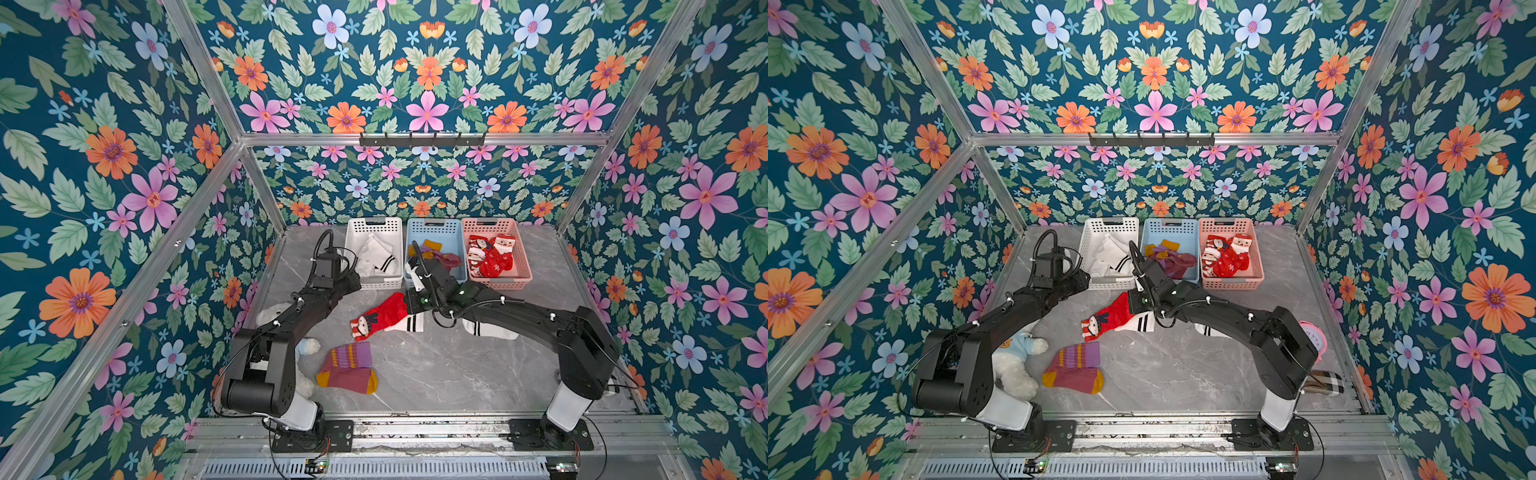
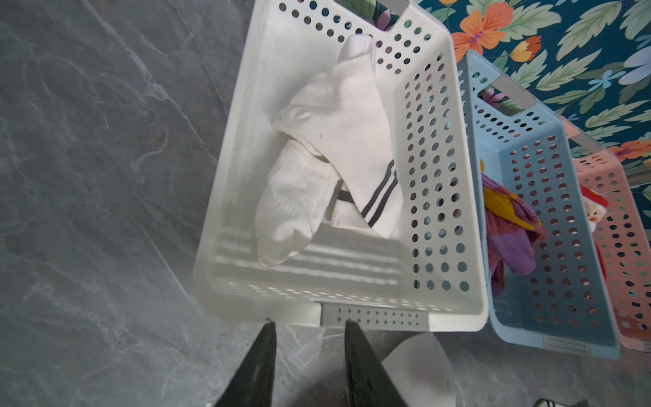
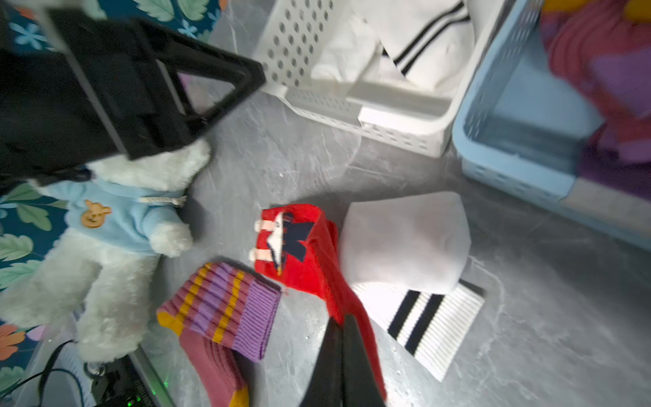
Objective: Sort the socks into the basket by color
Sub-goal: Pick up the sock at the center of the board, then place the sock in the bin, then pick up the sock at the center of the board.
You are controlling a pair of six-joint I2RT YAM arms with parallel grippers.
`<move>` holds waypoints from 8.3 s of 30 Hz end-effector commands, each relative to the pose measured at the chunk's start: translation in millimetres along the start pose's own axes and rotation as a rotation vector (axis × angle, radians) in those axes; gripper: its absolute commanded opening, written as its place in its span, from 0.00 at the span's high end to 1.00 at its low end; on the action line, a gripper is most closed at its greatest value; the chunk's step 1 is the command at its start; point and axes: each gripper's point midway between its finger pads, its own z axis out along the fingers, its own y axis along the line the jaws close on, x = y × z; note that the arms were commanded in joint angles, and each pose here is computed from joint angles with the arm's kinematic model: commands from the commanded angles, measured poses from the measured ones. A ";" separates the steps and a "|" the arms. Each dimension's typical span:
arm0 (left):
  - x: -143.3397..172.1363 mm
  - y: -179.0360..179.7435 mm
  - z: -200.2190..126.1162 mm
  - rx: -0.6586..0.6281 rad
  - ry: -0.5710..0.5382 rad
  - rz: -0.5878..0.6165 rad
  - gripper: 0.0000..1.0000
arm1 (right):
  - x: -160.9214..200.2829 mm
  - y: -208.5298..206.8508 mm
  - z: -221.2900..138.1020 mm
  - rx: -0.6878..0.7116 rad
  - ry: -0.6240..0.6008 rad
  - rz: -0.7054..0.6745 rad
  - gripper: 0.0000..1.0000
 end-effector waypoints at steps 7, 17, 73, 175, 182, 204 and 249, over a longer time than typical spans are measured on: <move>-14.7 -19.8 -20.3 0.100 -0.093 0.014 0.64 | -60.5 7.6 -92.9 -0.022 -0.139 -0.098 1.00; -12.2 -20.6 -31.9 0.109 -0.112 0.007 0.64 | -132.2 -50.3 -169.7 0.090 -0.335 -0.063 1.00; 15.7 -21.3 -31.8 0.138 -0.067 -0.005 0.63 | -117.5 -338.3 -125.5 0.430 -0.237 0.361 1.00; 28.7 -110.5 -26.7 0.282 -0.054 0.175 0.59 | -103.8 -320.7 -68.3 0.200 -0.199 0.457 0.86; 50.2 -147.0 -16.3 0.352 -0.027 0.211 0.57 | -78.2 -281.3 -107.7 0.175 -0.252 0.434 0.83; 200.7 -248.9 34.1 0.415 0.196 0.423 0.57 | 29.3 -252.6 -163.8 0.259 -0.312 0.526 0.78; 255.0 -291.5 44.6 0.405 0.242 0.715 1.00 | 53.4 -259.7 -196.4 0.318 -0.355 0.567 0.72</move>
